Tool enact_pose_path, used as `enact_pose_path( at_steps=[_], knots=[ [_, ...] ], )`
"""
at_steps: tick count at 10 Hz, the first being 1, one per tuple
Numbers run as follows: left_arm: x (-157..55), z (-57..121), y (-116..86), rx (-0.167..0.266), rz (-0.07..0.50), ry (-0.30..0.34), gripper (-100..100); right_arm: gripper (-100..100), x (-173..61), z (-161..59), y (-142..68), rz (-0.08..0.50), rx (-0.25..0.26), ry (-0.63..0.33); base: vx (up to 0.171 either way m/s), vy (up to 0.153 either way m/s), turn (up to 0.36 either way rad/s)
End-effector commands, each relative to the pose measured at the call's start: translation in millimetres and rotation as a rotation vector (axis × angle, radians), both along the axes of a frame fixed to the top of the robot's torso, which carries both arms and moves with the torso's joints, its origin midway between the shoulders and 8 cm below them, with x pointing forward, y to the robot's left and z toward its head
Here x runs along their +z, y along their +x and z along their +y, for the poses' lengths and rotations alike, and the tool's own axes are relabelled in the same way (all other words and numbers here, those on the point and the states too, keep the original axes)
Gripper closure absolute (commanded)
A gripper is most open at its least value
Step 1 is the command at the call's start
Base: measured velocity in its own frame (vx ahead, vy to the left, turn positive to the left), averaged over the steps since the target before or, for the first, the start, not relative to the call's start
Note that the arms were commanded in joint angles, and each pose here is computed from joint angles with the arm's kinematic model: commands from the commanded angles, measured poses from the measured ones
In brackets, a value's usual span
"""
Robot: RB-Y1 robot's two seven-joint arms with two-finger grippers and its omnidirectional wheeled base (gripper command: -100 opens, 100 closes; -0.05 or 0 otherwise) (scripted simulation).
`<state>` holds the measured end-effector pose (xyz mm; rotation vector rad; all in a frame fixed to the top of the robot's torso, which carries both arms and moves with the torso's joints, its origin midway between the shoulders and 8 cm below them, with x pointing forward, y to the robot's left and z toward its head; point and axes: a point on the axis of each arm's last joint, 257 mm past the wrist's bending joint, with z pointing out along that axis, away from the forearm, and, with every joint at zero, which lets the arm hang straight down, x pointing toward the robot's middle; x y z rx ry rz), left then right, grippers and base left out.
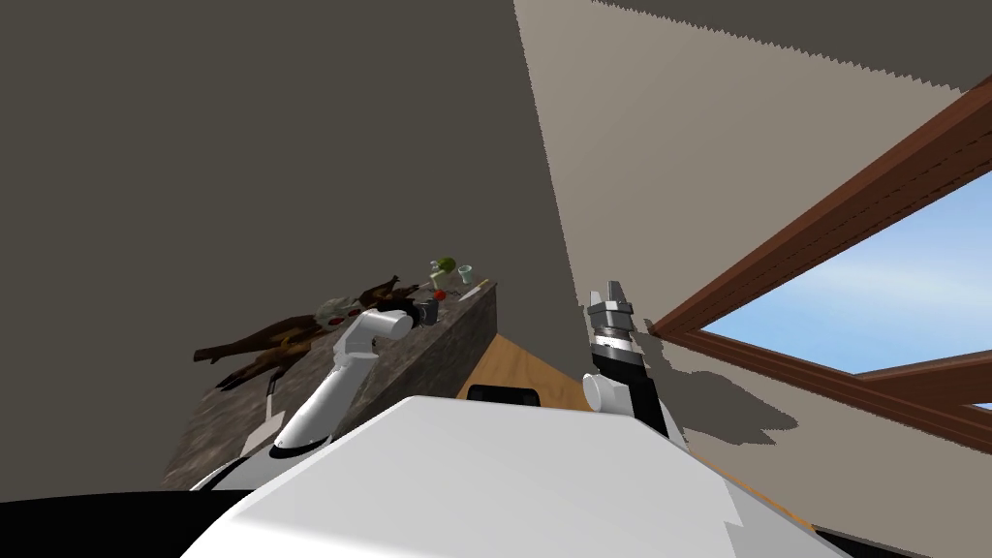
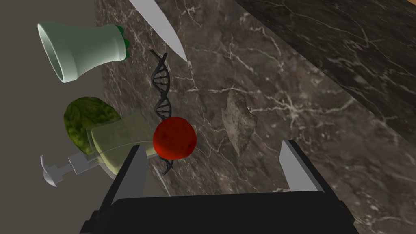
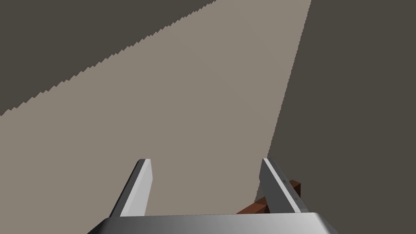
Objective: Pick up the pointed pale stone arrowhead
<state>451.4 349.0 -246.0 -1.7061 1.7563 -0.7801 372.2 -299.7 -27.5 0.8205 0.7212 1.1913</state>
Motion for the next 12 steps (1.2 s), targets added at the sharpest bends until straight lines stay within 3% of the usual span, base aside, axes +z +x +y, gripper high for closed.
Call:
enact_pose_path(
  at_steps=[1,5,12],
  knots=[
    [-8,6.1,-7,0.005,0.050,0.011,-100,0,0,0,0,0.000,0.000,0.000,0.052,0.002,-0.029],
    [-19,17.3,-17,0.015,0.131,0.029,-100,0,0,0,0,0.000,0.000,0.000,0.029,0.000,-0.017],
    [-35,53.7,-46,0.045,0.330,0.070,-100,0,0,0,0,0.000,0.000,0.000,0.053,0.008,-0.036]
  ],
)
